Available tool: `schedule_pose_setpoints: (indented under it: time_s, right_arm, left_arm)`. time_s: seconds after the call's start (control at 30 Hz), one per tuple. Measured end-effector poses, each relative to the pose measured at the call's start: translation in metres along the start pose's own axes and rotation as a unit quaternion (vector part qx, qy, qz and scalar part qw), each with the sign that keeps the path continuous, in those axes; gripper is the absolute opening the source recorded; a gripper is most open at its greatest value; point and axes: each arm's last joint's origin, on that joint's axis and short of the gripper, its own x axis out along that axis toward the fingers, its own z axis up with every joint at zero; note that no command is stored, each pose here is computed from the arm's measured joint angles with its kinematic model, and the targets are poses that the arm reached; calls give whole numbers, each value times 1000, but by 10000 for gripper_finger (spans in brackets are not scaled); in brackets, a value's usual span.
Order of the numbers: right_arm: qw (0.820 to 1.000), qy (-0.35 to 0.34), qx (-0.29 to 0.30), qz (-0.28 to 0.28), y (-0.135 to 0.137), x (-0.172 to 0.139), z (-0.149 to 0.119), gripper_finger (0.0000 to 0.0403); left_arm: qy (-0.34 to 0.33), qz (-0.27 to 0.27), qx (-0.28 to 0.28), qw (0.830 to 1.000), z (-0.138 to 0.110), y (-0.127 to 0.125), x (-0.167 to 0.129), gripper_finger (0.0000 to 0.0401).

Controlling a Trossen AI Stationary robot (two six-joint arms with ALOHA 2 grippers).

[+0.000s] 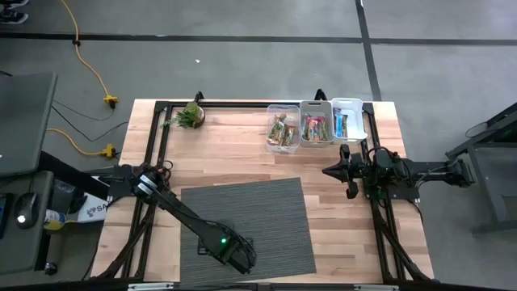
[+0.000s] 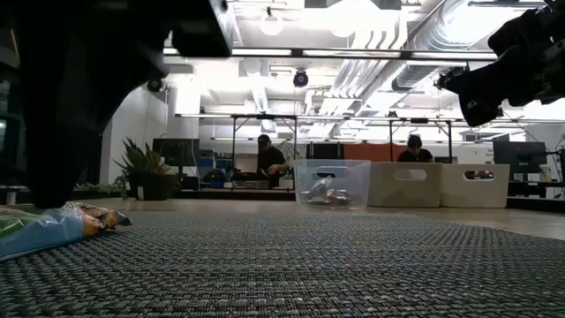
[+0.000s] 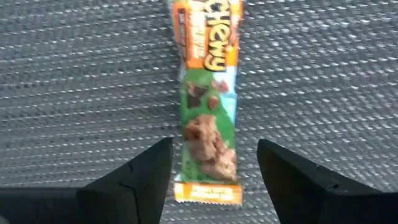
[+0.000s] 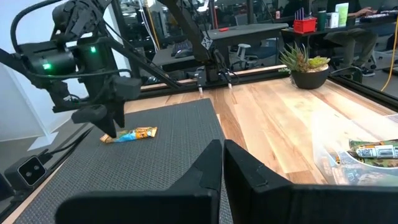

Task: Pick and place Granola Bars by type
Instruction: Put the yellow granola bar into the transparent bin

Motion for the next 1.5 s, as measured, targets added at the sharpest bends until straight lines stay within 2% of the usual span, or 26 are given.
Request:
schedule_pose_setpoints:
  time_s: [0.3,0.57,1.0,1.3,1.5]
  right_arm:
    - [1000,2,0,0,0,0,0,0]
    - [1000,3,0,-1,0,0,0,0]
    - [1000,2,0,0,0,0,0,0]
    - [1000,1,0,0,0,0,0,0]
    - [1000,1,0,0,0,0,0,0]
  left_arm:
    - [16,30,0,999,-4,-2,20,230]
    - [24,28,1,999,-6,-5,26,227]
    - [28,23,1,999,-7,-6,27,127]
    - [25,23,-1,999,-7,-7,26,117]
    - [-14,29,0,999,-7,-7,15,116]
